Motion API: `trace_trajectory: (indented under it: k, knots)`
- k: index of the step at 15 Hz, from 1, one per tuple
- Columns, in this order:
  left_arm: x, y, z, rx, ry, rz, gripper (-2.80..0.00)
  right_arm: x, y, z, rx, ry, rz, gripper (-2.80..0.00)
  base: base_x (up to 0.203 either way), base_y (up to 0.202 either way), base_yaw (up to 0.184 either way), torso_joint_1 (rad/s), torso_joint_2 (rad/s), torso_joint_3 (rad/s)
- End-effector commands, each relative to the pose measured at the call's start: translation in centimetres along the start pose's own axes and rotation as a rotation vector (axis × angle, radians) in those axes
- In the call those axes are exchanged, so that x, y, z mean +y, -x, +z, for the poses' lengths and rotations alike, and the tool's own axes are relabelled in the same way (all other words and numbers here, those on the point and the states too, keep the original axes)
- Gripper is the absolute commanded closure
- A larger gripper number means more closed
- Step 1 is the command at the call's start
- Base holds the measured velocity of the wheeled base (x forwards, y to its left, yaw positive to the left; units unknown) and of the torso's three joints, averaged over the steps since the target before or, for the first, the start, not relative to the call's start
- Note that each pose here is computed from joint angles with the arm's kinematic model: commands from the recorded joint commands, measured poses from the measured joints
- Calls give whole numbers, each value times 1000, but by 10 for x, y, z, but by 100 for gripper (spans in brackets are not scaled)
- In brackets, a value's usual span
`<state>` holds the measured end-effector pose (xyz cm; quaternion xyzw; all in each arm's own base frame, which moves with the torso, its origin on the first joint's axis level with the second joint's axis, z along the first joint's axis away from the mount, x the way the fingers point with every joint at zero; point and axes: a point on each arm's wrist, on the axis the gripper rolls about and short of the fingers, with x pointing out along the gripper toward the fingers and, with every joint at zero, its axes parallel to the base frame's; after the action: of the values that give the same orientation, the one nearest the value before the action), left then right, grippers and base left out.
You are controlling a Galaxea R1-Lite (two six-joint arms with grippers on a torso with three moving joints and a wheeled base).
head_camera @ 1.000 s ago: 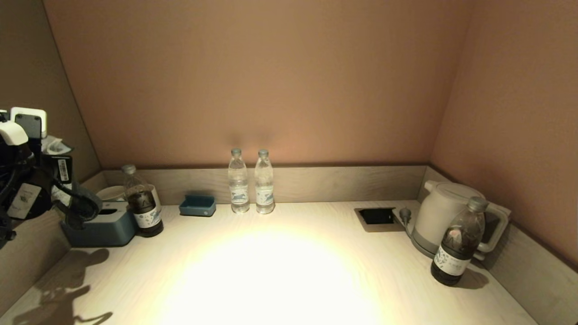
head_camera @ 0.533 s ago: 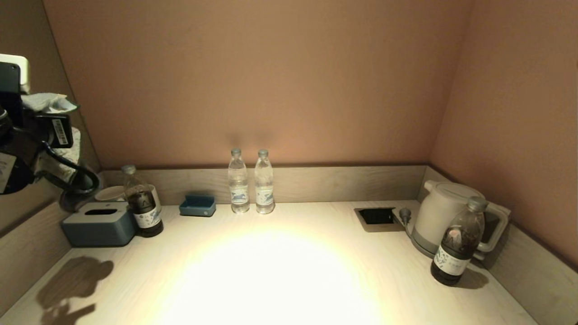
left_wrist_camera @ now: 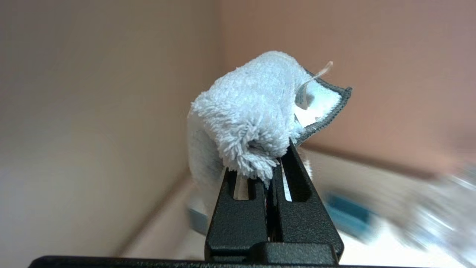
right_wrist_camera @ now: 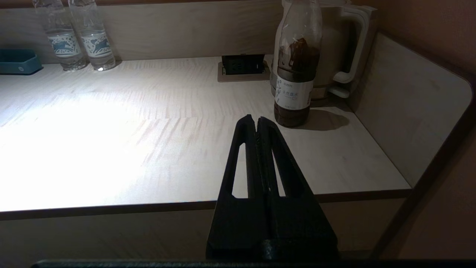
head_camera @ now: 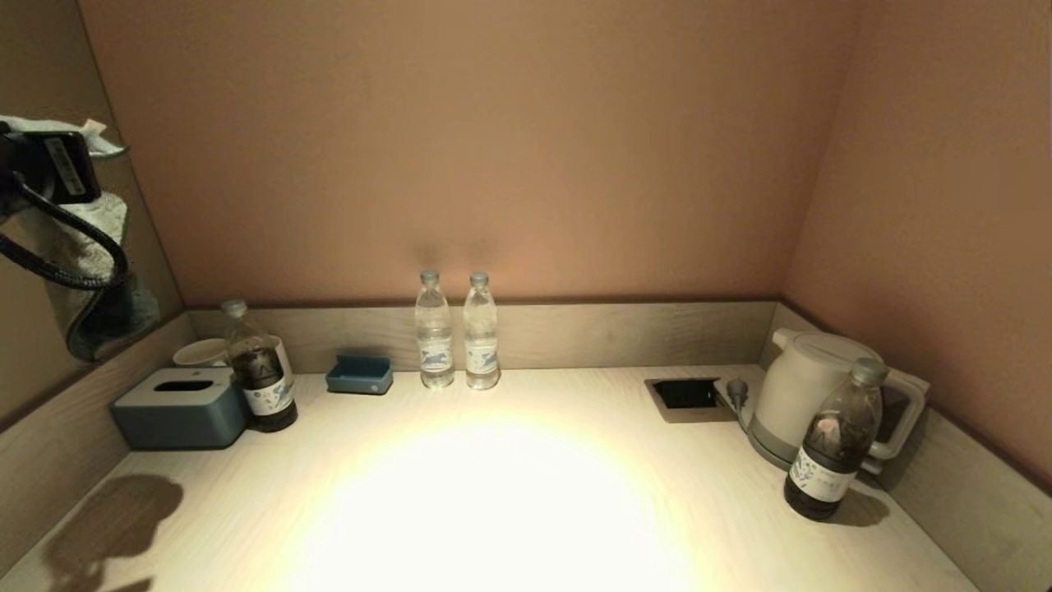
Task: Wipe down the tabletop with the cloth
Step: Place the tablecloth
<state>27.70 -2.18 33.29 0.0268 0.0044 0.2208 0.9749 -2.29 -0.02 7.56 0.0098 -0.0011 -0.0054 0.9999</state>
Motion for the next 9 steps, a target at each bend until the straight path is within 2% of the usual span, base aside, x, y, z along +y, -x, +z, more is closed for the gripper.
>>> trace_trajectory:
  k: [1,2,3,5,6,9]
  knots:
    - [3,6,6,130,15,-109,0,0,0,0,1,0,0,0,0,0,0,0,0,0]
    - [4,8,8,155,53,-150,0,0,0,0,1,0,0,0,0,0,0,0,0,0]
    - [9,6,6,186,59,-183,0,0,0,0,1,0,0,0,0,0,0,0,0,0]
    - [24,-1,-3,282,94,-385,0,0,0,0,1,0,-1,0,0,0,0,0,0,0]
    - [37,-8,-9,326,113,-415,0,0,0,0,1,0,-1,0,0,0,0,0,0,0]
    - [59,-32,-41,449,114,-388,0,0,0,0,1,0,0,0,0,0,0,0,0,0]
